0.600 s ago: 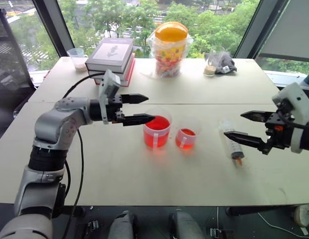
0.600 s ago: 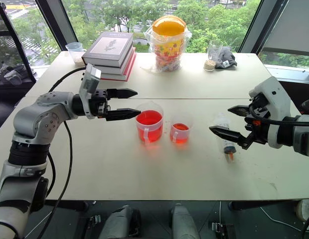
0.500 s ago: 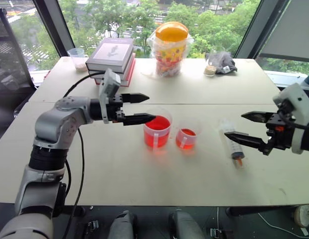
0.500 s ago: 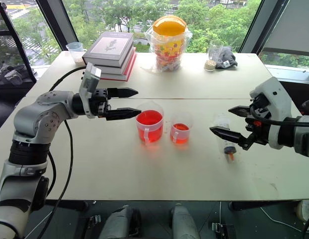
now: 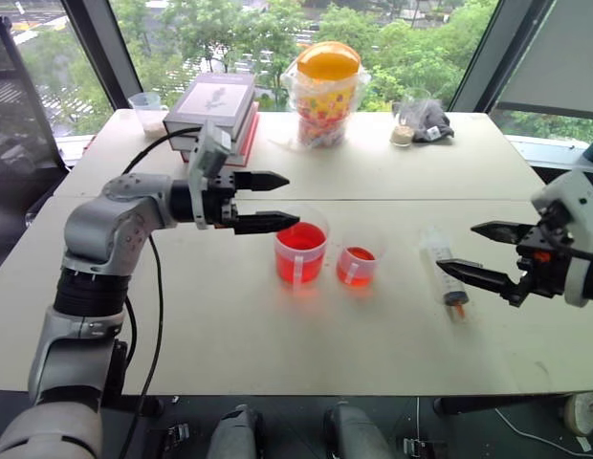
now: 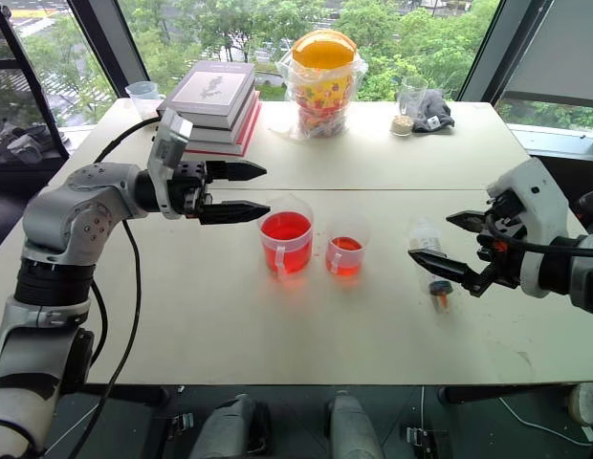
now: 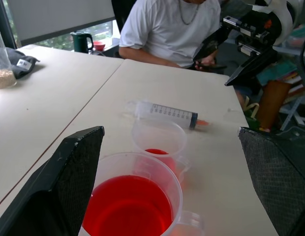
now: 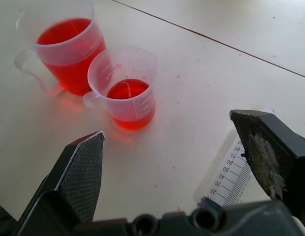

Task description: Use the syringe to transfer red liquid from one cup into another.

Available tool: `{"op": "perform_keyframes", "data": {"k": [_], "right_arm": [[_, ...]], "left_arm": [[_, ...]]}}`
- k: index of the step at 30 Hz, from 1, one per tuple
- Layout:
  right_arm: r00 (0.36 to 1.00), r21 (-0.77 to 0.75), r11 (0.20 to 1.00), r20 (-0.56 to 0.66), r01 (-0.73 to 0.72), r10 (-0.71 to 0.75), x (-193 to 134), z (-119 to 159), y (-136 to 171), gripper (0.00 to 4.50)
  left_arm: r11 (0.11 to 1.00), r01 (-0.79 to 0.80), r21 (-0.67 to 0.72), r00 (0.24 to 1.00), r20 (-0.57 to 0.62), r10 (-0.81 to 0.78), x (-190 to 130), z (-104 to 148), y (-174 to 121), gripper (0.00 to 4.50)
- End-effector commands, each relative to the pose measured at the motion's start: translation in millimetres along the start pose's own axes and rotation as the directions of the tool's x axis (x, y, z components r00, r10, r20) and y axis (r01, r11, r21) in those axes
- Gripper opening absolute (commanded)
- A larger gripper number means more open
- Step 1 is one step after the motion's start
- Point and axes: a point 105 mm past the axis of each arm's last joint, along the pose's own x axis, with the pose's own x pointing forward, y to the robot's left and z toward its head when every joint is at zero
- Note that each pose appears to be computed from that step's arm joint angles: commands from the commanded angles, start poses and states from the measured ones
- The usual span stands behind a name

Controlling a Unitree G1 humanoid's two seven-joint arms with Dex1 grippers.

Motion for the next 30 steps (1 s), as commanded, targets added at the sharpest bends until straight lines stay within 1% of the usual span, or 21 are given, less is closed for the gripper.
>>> {"op": "perform_keyframes", "data": {"k": [1, 6, 10, 14, 19, 22, 23, 25, 30], "right_arm": [[0.999, -0.013, 0.999, 0.024, 0.039, -0.039, -9.0, 4.8, -2.6, 4.49], [0.998, 0.038, 0.997, 0.008, 0.060, -0.060, -16.0, 3.1, -9.7, 4.49], [0.998, 0.089, 0.994, -0.038, 0.058, -0.055, -19.2, 0.5, -10.7, 4.49], [0.987, 0.193, 0.977, -0.154, 0.086, -0.056, -12.8, -9.8, -23.3, 4.49], [0.973, 0.387, 0.910, -0.222, 0.146, -0.062, 15.0, -14.4, -56.6, 4.49], [0.951, 0.438, 0.878, -0.302, 0.194, -0.059, 29.2, -24.8, -66.6, 4.49], [0.932, 0.440, 0.869, -0.358, 0.229, -0.065, 33.6, -33.6, -70.1, 4.49], [0.899, 0.451, 0.842, -0.430, 0.295, -0.084, 42.1, -45.5, -78.6, 4.49], [0.870, 0.462, 0.829, -0.490, 0.314, -0.056, 62.3, -53.0, -80.0, 4.49]], "left_arm": [[0.999, -0.001, 0.053, 1.000, 0.007, 0.000, -4.4, 11.9, -0.5, 4.50], [0.999, 0.002, 0.044, 1.000, 0.004, -0.002, -4.6, 10.6, 0.9, 4.50], [0.999, 0.008, 0.044, 1.000, -0.007, -0.008, -9.7, 8.9, 0.3, 4.50], [0.998, 0.024, 0.052, 1.000, -0.015, -0.023, -5.1, 8.4, 2.9, 4.50], [0.998, 0.035, 0.052, 0.999, -0.013, -0.034, 2.5, 3.6, 5.4, 4.50], [0.998, 0.045, 0.051, 0.999, -0.007, -0.045, 4.9, 2.6, 3.9, 4.50], [0.998, 0.048, 0.051, 0.999, -0.006, -0.048, 6.4, 1.7, 3.6, 4.50], [0.997, 0.048, 0.056, 0.999, -0.008, -0.047, 8.9, -0.8, 3.2, 4.50], [0.997, 0.050, 0.056, 0.999, -0.002, -0.050, 8.5, -2.5, -0.7, 4.50]]}}
